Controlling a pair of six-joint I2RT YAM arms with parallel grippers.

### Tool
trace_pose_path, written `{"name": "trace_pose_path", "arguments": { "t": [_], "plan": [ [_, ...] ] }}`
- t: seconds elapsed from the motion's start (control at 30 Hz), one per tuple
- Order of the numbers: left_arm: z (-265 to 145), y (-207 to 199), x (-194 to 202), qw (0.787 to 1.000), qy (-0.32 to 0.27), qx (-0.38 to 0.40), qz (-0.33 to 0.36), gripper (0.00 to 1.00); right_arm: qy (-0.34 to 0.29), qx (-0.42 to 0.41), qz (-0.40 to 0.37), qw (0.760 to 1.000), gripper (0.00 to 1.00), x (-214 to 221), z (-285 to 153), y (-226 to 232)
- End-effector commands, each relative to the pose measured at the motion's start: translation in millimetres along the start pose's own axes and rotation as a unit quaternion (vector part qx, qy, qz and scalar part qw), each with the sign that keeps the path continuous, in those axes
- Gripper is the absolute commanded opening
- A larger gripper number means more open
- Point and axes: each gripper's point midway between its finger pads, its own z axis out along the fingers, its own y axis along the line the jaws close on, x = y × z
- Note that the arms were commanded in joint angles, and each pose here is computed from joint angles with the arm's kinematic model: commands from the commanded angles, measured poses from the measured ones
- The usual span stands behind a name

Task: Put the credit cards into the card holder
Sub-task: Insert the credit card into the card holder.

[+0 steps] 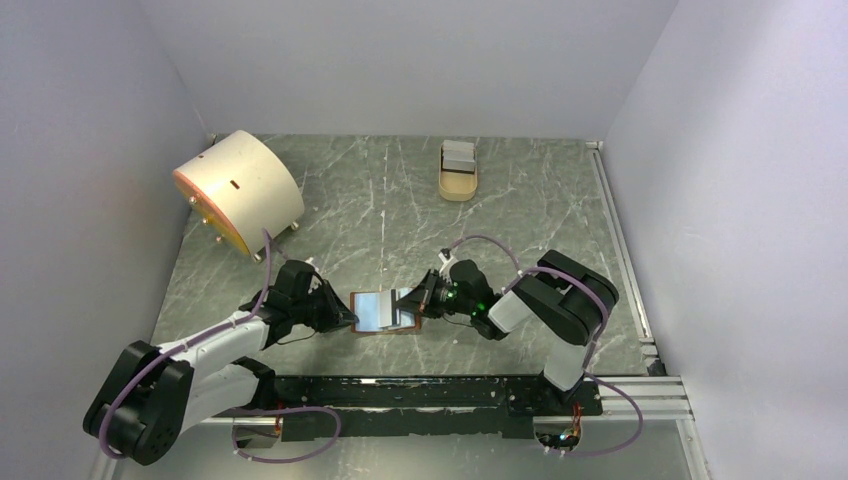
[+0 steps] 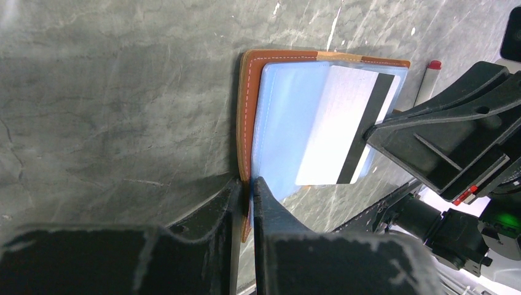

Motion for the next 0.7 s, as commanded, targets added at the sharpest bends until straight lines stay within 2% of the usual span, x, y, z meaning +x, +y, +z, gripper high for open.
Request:
{"name": "trace_pose_path", "arguments": {
  "t": [0.0,0.4,0.67],
  "plan": [
    [1.3,1.4,0.0,1.000,0.001,0.005,0.006,0.15,-0.004,-0.020,0.000,1.000,0.00,0.9,1.2,5.5],
    [-0.5,-7.9,0.2,1.000,0.004,0.026,0.007,0.18,0.024,-0.011,0.009,1.000,0.00,13.7,3.7,-1.3],
    [-7.3,-27.1,1.1,0.997,0.008,0.071,0.015,0.22,0.010,0.049,-0.015,0.999,0.28,6.3,3.1,-9.0]
  ]
}}
